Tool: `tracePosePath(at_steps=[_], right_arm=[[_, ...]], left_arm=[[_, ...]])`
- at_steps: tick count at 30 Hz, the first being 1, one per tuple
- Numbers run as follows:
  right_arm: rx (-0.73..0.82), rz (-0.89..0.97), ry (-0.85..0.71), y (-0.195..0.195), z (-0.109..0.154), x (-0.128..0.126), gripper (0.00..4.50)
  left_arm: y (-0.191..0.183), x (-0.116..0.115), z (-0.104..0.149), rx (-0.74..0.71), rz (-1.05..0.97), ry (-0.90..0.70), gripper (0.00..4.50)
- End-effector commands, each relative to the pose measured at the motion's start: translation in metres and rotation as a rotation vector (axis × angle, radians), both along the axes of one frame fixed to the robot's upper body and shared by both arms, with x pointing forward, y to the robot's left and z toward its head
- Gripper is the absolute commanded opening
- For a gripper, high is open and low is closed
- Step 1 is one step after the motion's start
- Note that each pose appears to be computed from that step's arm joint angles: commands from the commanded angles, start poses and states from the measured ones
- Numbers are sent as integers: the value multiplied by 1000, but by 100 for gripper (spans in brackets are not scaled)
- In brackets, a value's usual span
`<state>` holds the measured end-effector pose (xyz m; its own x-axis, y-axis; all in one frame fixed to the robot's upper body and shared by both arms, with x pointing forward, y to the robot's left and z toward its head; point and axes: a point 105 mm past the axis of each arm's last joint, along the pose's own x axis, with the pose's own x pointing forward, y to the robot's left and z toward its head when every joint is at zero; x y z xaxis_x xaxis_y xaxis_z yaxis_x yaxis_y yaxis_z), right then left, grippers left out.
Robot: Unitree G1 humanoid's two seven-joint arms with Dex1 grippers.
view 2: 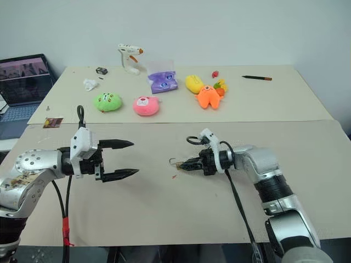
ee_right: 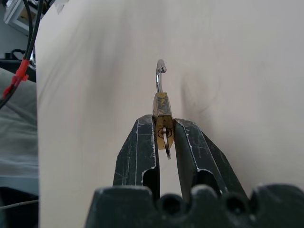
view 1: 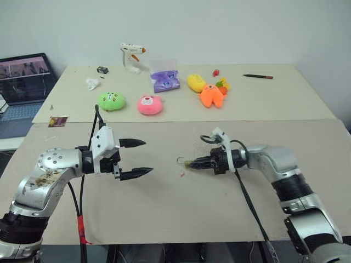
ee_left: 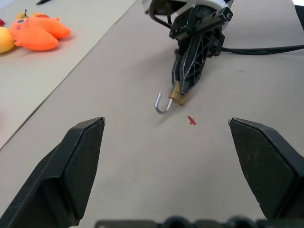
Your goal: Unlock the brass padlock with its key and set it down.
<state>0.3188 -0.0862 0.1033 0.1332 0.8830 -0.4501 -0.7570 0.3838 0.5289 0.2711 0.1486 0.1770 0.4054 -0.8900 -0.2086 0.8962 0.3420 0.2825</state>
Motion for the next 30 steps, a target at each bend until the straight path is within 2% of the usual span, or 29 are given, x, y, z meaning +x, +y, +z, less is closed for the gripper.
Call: tracePosePath(at_steps=[1, 3, 4, 5, 11, 13, 14, 17, 19, 21, 23, 25, 26, 30], right_arm=[[27, 26, 112, 2, 7, -4, 11], [-4, 26, 124, -2, 7, -2, 11], [-20, 25, 121, -5, 7, 0, 112], [-12, 11, 125, -8, 10, 4, 135], [-52, -6, 42, -31, 23, 15, 344], [-46, -40, 16, -52, 34, 21, 424], [-70, -69, -17, -70, 38, 25, 447], [-106, -63, -147, -105, 49, 25, 449], [-159, -13, -321, -113, 52, 27, 449], [-141, 28, -573, -104, 72, 28, 449], [-120, 112, -809, -89, 93, 14, 449], [-199, 229, -976, -83, 94, -5, 449], [-233, 252, -1007, -83, 91, -11, 449], [-111, 101, -942, -94, 99, -31, 449]], left_arm=[[-15, -13, 5, -30, -21, -53, 445], [-20, -17, -1, -55, -11, -37, 445], [-22, -18, -2, -63, -5, -33, 450], [-24, -20, -5, -73, 2, -26, 450], [-33, -24, -9, -120, 14, -1, 450], [-33, -21, -9, -136, 36, 5, 450], [-34, -20, -9, -156, 48, 12, 450], [-34, -16, -10, -191, 77, 25, 450], [-31, -8, -11, -198, 132, 28, 450], [-33, -3, -12, -199, 153, 50, 450], [-32, 3, -7, -205, 176, 23, 450], [-25, 10, -2, -194, 220, -9, 450], [-20, 14, -1, -164, 239, -34, 450], [13, 28, 5, -116, 320, -59, 450]])
